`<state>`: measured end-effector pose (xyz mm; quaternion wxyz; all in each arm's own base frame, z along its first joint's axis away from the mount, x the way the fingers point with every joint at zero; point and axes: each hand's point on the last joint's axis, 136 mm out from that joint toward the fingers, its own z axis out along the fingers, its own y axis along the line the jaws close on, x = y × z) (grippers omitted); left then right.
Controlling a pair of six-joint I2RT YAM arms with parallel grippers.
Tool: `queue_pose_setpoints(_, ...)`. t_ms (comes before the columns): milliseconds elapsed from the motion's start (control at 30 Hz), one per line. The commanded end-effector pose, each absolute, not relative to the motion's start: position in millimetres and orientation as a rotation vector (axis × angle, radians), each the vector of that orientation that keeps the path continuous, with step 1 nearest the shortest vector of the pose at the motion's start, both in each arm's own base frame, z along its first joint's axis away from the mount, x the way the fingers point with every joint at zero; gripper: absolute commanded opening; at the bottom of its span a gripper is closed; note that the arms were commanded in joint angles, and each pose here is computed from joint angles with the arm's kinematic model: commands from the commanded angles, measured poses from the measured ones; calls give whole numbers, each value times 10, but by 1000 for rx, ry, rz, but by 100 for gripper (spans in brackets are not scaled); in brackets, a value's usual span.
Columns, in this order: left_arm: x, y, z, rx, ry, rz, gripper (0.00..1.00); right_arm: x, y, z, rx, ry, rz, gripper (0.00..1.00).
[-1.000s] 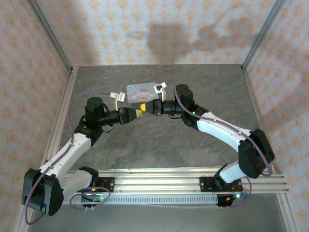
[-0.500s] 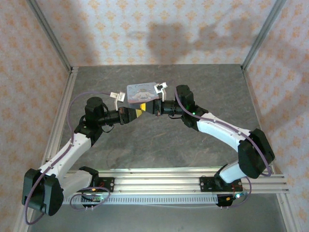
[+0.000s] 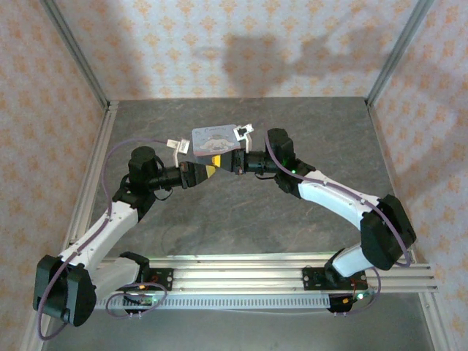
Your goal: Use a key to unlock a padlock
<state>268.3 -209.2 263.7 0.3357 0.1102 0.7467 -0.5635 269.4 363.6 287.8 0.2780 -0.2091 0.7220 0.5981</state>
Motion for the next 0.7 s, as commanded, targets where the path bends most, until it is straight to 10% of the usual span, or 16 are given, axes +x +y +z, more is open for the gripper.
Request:
queue_pose_setpoints(0,2656,-2118,2771,334,1892,-1474,26,2632,3659,3011,-601,1866,1631,0)
queue_pose_setpoints(667,2687,-2116,2776,331,1888,-1465,19,2639,3682,2972,-596,1872,1639,0)
